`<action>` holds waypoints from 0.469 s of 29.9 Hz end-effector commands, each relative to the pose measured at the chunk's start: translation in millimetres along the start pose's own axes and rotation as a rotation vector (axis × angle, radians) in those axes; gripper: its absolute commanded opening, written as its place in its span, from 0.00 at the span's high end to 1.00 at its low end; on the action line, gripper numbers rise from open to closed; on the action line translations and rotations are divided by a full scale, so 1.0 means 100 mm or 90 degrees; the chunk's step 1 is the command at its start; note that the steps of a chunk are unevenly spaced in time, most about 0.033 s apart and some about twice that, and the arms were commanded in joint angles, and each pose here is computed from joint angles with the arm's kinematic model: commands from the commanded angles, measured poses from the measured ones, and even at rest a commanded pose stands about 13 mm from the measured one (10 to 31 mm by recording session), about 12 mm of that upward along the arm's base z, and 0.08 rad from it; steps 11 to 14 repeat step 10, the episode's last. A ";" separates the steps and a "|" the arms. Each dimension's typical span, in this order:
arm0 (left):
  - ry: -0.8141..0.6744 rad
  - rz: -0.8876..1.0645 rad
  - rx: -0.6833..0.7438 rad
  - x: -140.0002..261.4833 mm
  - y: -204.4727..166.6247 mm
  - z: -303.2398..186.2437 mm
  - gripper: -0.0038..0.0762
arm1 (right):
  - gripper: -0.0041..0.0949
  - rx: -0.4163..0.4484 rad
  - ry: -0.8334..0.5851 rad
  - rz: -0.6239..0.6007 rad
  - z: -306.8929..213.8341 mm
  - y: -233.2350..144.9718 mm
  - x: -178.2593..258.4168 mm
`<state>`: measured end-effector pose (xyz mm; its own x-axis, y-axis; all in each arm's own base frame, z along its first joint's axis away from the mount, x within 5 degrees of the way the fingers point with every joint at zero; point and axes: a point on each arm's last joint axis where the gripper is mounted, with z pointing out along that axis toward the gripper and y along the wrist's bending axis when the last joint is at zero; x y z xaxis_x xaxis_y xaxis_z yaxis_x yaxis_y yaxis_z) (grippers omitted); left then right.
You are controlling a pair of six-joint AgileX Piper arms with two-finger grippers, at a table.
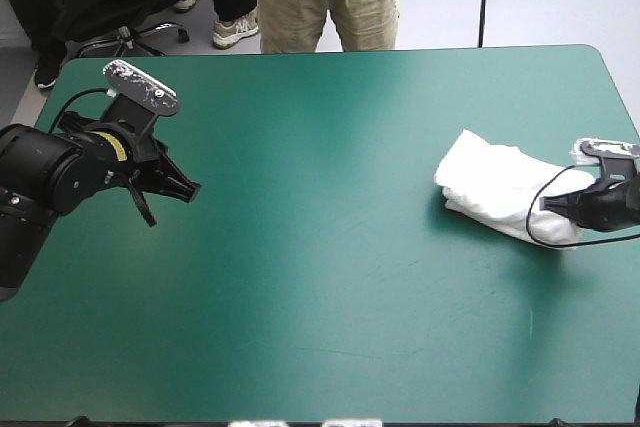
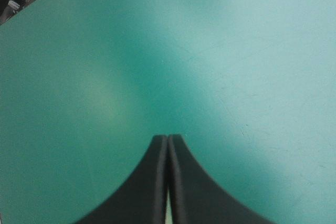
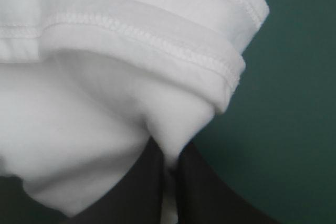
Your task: Fold the cloth
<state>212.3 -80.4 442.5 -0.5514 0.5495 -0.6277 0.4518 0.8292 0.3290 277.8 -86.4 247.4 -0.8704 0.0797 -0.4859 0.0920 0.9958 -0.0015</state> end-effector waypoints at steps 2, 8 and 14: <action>-0.050 -0.010 -0.017 -0.05 0.04 -0.14 0.97 | 0.97 0.060 -0.042 -0.014 -0.18 -0.09 -0.07; -0.049 -0.028 -0.022 -0.05 0.05 -0.14 0.97 | 0.73 0.041 0.010 -0.034 -0.17 -0.07 0.00; -0.050 -0.028 -0.022 -0.05 0.05 -0.14 0.97 | 0.49 0.029 0.016 -0.025 -0.17 -0.05 0.01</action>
